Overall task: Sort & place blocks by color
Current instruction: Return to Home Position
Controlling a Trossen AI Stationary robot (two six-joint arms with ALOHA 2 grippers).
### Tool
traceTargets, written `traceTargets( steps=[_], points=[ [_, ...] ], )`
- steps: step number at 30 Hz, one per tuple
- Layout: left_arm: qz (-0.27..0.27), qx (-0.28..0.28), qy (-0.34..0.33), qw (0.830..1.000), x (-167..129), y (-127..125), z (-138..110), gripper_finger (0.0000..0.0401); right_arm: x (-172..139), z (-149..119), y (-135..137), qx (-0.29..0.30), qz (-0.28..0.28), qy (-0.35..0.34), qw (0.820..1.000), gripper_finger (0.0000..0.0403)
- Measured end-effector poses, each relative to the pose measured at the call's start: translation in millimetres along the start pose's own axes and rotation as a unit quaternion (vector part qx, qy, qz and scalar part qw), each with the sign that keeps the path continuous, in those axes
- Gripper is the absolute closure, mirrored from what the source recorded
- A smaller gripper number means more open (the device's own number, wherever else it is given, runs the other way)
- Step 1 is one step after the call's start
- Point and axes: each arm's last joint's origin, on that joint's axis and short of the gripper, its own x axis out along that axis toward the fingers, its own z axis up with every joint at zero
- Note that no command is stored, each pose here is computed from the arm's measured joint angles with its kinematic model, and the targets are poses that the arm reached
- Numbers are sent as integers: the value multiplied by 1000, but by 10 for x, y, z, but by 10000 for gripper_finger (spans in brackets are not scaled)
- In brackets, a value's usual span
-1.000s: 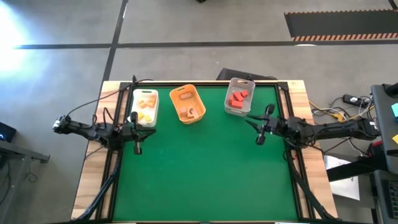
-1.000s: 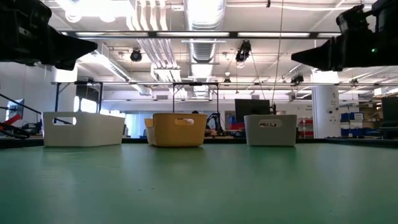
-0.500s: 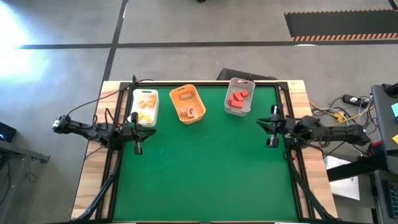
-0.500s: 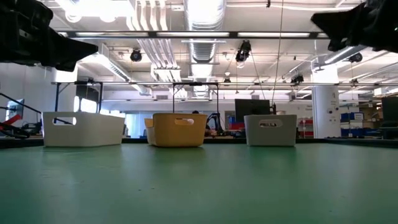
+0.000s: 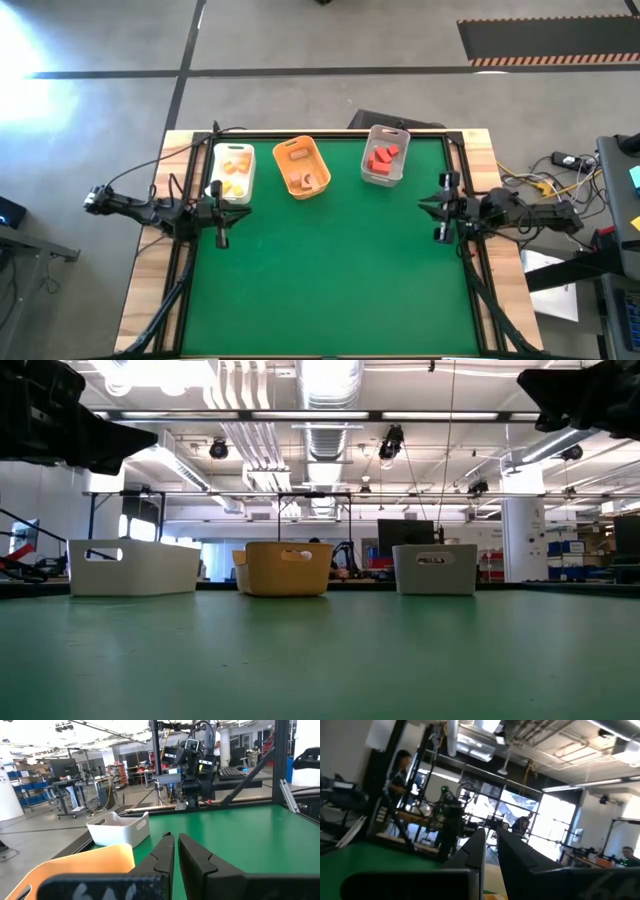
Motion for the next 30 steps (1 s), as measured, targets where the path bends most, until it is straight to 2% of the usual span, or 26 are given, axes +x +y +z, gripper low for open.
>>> traceTargets(
  steps=[7,11,18,30],
  points=[
    [0,0,-1,1000,-1,1,0,393,-6,-76,61,-2,31,37,999,367],
    [0,0,0,1000,-1,0,0,393,-6,-76,60,3,29,37,999,367],
    [0,0,0,1000,-1,0,0,393,8,-104,69,54,28,54,997,367],
    [0,0,0,1000,-1,1,0,393,22,-131,80,56,32,67,996,367]
  ],
)
